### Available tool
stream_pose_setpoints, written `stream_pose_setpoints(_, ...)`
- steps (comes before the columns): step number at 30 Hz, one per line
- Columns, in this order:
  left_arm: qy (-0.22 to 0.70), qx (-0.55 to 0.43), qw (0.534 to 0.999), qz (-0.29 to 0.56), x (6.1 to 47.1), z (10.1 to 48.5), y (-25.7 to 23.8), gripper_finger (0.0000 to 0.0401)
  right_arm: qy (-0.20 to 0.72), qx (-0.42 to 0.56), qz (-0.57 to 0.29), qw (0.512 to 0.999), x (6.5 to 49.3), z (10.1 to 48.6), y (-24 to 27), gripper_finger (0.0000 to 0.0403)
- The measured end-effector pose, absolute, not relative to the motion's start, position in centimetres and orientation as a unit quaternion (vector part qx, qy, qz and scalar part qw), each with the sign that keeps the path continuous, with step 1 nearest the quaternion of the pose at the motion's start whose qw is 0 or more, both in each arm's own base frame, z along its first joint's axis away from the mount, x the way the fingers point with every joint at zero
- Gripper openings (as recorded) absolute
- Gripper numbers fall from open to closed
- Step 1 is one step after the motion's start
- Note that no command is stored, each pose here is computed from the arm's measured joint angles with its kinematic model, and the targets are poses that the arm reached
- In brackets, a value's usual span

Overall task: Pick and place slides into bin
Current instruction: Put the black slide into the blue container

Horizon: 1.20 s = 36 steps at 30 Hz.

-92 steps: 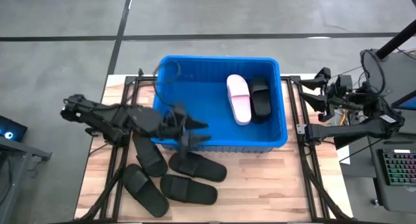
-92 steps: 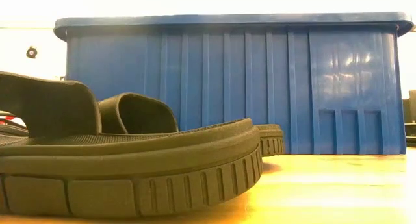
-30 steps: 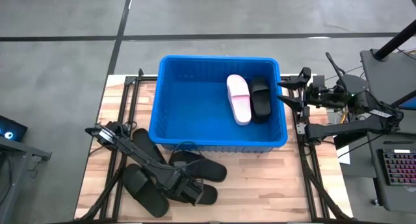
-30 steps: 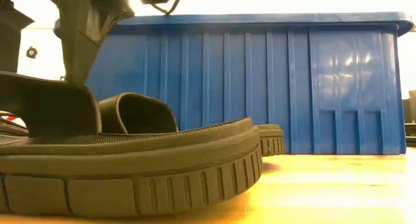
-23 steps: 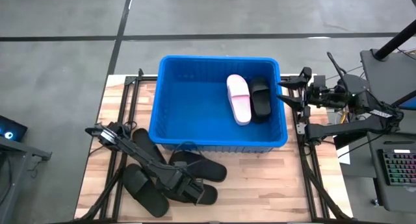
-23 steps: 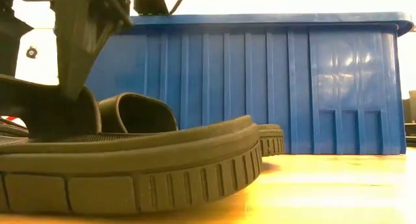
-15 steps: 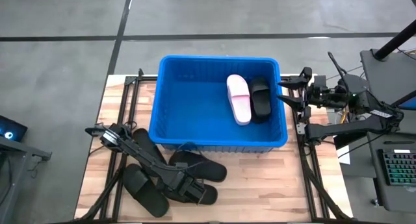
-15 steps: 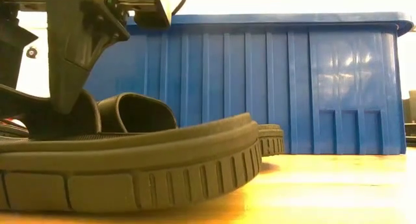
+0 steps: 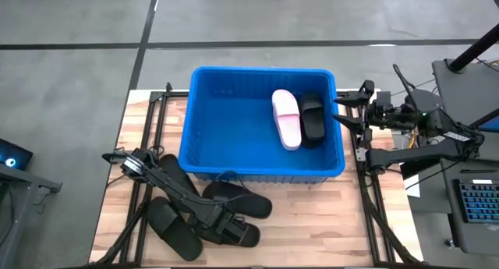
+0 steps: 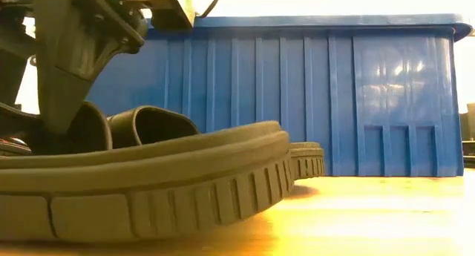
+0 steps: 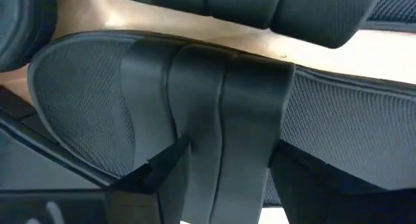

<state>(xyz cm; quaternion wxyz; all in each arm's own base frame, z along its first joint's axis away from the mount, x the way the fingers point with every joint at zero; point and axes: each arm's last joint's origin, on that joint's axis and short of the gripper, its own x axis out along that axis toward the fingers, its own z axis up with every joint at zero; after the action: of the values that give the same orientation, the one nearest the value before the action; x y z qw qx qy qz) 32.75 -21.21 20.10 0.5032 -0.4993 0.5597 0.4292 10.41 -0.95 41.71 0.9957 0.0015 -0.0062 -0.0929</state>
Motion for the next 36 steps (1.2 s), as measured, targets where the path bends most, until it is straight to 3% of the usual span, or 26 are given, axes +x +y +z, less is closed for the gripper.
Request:
stream_pose_setpoints(15, 0.567, -0.490, 0.521, 0.410, 32.9, 20.2, -21.3, 0.0021, -0.004, -0.018, -0.093, 0.995, 10.4, 41.7, -1.0, 0.0226)
stream_pose_setpoints(19, 0.567, -0.493, 0.523, 0.404, 33.1, 20.5, -21.3, 0.0010, -0.004, -0.019, -0.093, 0.995, 10.4, 41.7, -1.0, 0.0226)
stream_pose_setpoints(26, 0.569, -0.480, 0.552, 0.375, 33.4, 20.4, -21.4, 0.0061, -0.004, -0.019, -0.093, 0.995, 10.4, 41.7, -1.0, 0.0226)
stream_pose_setpoints(33, 0.562, -0.485, 0.567, 0.358, 33.8, 20.6, -21.6, 0.0172, -0.004, -0.019, -0.093, 0.995, 10.4, 41.7, -1.0, 0.0226)
stream_pose_setpoints(36, 0.542, -0.516, 0.548, 0.374, 34.2, 21.2, -21.3, 0.0214, -0.004, -0.021, -0.093, 0.995, 10.4, 41.7, -1.0, 0.0226)
